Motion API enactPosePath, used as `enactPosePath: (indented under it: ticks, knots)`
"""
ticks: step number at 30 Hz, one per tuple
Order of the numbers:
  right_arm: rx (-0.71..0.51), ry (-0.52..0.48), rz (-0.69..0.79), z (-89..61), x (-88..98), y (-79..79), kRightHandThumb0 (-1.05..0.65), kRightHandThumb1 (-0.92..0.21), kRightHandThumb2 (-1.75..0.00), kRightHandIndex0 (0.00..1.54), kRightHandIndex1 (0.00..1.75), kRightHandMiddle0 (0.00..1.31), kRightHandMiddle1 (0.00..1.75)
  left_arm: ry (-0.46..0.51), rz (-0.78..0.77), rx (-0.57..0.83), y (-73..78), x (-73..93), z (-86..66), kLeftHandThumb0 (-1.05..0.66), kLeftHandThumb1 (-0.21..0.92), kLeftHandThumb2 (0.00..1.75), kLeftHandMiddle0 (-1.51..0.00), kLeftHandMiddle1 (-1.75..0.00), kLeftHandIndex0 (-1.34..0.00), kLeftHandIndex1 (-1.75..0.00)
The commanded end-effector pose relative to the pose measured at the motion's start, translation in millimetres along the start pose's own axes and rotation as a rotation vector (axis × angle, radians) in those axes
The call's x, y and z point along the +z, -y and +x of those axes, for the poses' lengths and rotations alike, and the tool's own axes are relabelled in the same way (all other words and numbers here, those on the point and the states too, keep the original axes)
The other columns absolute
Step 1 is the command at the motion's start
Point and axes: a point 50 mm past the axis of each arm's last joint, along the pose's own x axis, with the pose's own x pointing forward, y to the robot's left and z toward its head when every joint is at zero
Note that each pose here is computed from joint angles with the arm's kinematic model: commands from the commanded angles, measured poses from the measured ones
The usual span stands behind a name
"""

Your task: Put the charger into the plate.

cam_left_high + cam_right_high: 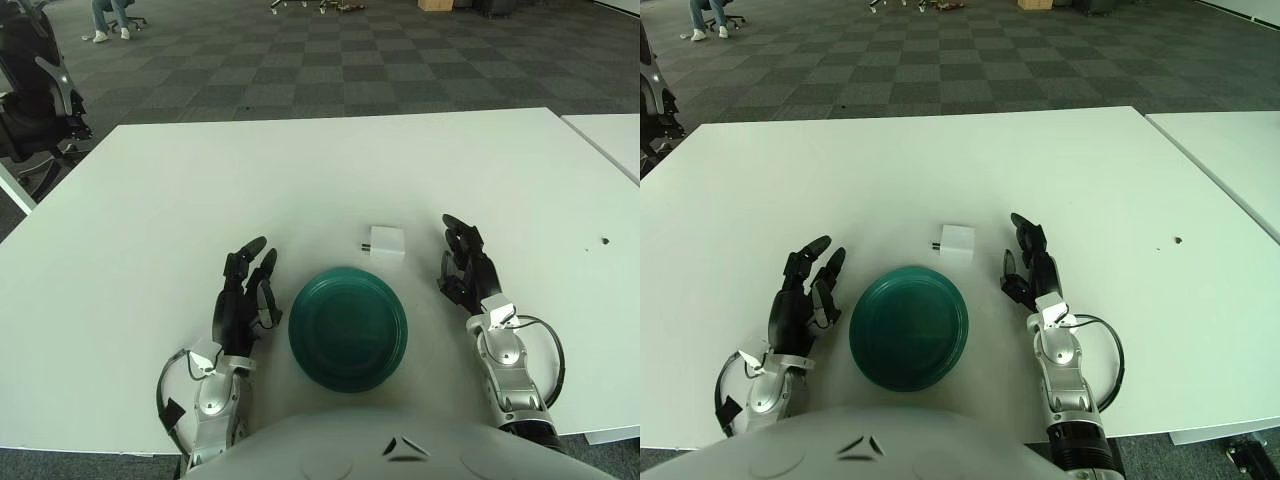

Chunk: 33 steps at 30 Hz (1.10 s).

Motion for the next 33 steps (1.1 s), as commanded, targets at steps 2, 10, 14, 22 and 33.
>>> enactPosePath:
  ticks: [2, 10, 14, 22, 33]
  knots:
    - [0.021, -0.336, 0.008, -31.4, -56.7, -5.5, -0.77, -0.92, -0.87, 0.19, 0.01, 0.0, 0.58, -0.144, -0.019, 0.035, -4.5, -26.3, -10.1, -0.92, 0.92, 0.93, -0.47, -0.17, -0.02, -1.03]
    - [-0.029, -0.208, -0.049, -3.1, -18.2, 10.8, -0.82, -0.92, -0.85, 0.21, 0.02, 0.0, 0.6, -0.147, -0.04, 0.031, -2.0, -30.1, -4.6, -0.9, 0.92, 0.93, -0.46, -0.18, 0.0, -1.03]
    - [-0.036, -0.089, -0.166, 18.6, 11.7, 22.7, -0.81, -0.92, -0.82, 0.25, 0.03, 0.0, 0.64, -0.147, -0.046, 0.025, 0.4, -32.4, -0.8, -0.88, 0.92, 0.93, -0.47, -0.19, 0.0, -1.03]
    - [0.08, 0.214, -0.689, 37.5, 87.1, -0.4, -0.86, -0.92, -0.78, 0.28, 0.03, 0.0, 0.64, -0.134, -0.031, 0.016, 4.8, -35.0, 7.5, -0.88, 0.92, 0.92, -0.5, -0.24, -0.07, -1.06]
    - [0.298, 0.256, -1.056, 51.9, 81.6, -29.1, -0.93, -0.92, -0.85, 0.2, 0.0, 0.0, 0.51, -0.136, -0.003, 0.015, 10.2, -38.4, 11.7, -0.89, 0.92, 0.91, -0.46, -0.25, -0.12, -1.09]
